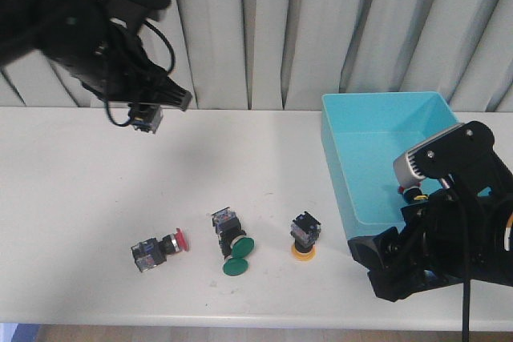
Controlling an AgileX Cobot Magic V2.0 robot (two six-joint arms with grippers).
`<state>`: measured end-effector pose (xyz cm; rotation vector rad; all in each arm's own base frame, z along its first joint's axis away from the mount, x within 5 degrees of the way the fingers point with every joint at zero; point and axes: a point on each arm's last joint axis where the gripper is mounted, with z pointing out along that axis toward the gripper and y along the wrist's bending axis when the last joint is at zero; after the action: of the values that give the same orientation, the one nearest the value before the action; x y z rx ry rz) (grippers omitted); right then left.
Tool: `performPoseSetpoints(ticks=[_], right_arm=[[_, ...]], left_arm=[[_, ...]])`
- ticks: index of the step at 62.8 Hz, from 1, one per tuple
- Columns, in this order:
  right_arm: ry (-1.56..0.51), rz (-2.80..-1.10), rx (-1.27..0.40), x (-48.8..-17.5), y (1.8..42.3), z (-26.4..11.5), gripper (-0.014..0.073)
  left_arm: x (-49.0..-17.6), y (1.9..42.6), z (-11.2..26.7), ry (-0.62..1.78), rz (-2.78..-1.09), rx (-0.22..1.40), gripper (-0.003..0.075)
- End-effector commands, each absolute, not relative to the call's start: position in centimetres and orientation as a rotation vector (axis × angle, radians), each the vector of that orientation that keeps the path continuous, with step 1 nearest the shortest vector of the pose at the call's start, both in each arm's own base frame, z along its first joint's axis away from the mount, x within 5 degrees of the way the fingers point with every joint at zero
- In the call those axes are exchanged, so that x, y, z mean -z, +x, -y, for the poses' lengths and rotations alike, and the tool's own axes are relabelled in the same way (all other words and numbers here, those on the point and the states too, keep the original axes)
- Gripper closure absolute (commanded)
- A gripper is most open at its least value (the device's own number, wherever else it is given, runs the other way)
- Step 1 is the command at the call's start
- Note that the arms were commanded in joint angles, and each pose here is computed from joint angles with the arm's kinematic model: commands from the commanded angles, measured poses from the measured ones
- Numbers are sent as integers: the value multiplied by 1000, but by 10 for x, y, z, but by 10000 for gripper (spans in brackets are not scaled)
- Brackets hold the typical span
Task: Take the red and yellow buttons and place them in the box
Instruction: 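Lift the yellow button with the left gripper, then carry the yellow button with the left gripper toward the box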
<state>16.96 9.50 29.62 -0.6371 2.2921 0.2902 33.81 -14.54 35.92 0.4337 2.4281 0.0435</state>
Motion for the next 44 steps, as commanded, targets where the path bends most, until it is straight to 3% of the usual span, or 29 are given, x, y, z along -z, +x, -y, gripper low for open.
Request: performPoseSetpoints(ticks=[1,22,33,44], right_arm=[[-625,-2193,-296,-311,172,-96,36],[-625,-2193,-296,-311,172,-96,36],[-625,-2193,-296,-311,172,-96,36],[-625,-2193,-296,-311,172,-96,36]], left_arm=[[-388,309,136,413,-2292,46,515],[-314,235,125,360,-2164,456,515],[-281,229,129,369,-2226,531,515],[-276,231,142,391,-2261,645,515]])
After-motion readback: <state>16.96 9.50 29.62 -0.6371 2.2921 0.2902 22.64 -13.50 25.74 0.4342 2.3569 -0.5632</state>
